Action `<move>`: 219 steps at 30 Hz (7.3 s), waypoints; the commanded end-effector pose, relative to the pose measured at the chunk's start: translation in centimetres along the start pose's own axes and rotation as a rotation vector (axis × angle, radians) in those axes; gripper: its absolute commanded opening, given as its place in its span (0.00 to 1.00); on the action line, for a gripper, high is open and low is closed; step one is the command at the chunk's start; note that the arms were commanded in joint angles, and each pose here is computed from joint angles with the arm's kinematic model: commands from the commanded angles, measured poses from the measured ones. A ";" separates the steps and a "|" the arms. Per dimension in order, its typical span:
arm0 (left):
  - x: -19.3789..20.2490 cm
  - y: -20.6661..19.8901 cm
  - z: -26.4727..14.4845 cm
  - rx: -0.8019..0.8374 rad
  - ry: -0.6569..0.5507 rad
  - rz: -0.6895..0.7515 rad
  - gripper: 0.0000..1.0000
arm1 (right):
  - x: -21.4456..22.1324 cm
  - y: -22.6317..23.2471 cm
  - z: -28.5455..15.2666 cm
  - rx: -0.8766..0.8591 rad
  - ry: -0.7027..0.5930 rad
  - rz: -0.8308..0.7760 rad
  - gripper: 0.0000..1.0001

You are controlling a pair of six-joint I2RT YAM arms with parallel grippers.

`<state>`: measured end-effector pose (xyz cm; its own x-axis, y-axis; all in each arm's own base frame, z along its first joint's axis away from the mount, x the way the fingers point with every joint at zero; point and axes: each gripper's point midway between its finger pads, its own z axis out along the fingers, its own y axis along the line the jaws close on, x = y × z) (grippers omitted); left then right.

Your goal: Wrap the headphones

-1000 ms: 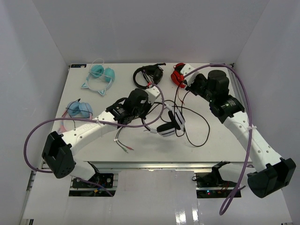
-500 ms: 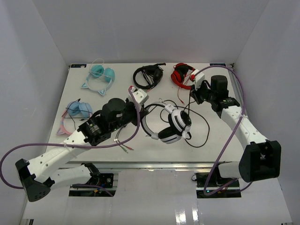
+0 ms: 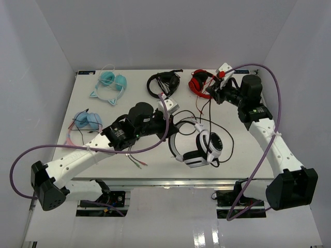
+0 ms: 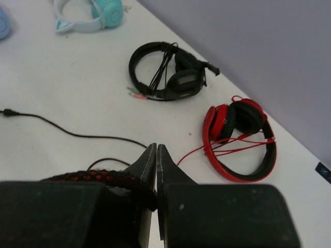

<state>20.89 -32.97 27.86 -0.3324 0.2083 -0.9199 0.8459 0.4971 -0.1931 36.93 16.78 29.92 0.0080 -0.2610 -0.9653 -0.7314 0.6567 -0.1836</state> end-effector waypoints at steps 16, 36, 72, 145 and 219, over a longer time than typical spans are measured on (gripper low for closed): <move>1.6 -3.4 3.7 0.155 0.121 -0.010 0.00 | -2.5 -3.7 2.7 0.158 -0.041 -0.009 0.08; -3.2 -2.8 1.5 0.069 -0.004 0.012 0.00 | 7.4 -1.5 3.5 0.183 0.162 0.047 0.08; -27.2 -0.6 -7.6 -0.173 -0.782 -0.296 0.00 | -3.5 14.2 0.8 -0.846 -0.255 0.486 0.47; 1.9 11.9 -1.1 -0.365 0.088 0.097 0.00 | 1.8 6.6 3.1 -0.095 0.140 -0.266 0.53; 0.0 12.0 -2.2 -0.343 -0.048 0.235 0.00 | -1.4 3.0 0.9 0.139 0.157 -0.440 0.29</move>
<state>35.21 -21.84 19.59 -0.3160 0.4357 -0.8428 0.4917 0.8349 0.2472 32.00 22.74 29.73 0.2081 -0.5765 -0.7901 -0.7221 0.4543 -0.5217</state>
